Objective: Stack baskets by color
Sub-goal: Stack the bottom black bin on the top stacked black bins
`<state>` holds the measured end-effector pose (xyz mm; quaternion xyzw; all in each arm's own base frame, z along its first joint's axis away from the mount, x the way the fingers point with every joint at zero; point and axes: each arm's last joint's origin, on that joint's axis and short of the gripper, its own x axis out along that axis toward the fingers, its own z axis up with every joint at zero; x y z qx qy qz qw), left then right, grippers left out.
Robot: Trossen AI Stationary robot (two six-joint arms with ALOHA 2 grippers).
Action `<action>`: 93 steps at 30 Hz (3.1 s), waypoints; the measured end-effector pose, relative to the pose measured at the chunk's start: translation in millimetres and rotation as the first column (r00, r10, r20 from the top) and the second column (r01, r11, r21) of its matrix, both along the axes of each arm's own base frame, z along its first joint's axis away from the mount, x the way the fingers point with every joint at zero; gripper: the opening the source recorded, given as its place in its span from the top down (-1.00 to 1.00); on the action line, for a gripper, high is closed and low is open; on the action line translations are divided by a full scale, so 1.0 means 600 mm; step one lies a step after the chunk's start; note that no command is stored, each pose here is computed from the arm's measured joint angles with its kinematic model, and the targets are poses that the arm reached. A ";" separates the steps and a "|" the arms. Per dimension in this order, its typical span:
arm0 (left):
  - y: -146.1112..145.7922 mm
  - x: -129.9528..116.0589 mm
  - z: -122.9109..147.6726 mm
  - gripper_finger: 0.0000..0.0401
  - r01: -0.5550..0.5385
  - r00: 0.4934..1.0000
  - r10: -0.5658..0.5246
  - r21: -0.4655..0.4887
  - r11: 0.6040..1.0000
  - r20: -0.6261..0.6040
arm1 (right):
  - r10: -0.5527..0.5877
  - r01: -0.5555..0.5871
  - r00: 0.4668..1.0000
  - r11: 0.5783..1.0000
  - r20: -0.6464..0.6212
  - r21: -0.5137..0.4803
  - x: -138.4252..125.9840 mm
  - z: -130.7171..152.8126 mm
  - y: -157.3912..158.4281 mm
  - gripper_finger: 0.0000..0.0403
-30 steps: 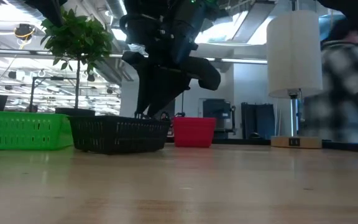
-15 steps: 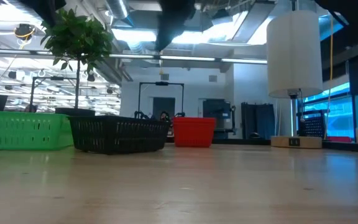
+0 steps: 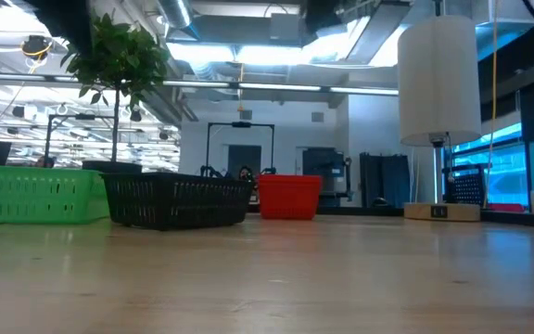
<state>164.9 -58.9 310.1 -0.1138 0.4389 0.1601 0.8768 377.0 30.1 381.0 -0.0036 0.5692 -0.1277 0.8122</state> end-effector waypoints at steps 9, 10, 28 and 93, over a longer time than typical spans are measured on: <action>0.002 0.039 -0.020 1.00 -0.137 0.990 0.135 -0.098 0.986 -0.027 | -0.101 0.110 0.990 0.990 0.100 -0.090 -0.063 0.040 0.023 0.41; 0.001 0.043 -0.022 1.00 -0.134 0.991 0.131 -0.115 0.984 -0.033 | -0.119 0.129 0.988 0.986 0.096 -0.109 -0.069 0.035 0.025 0.41; 0.020 0.092 -0.049 1.00 -0.208 0.977 0.198 -0.153 0.966 -0.079 | -0.211 0.193 0.860 0.977 0.465 0.085 -0.194 -0.032 0.009 0.41; 0.143 0.217 -0.208 0.14 -0.402 0.879 0.333 -0.155 0.902 -0.341 | -0.206 0.176 0.864 0.979 0.459 0.106 -0.195 -0.038 0.010 0.41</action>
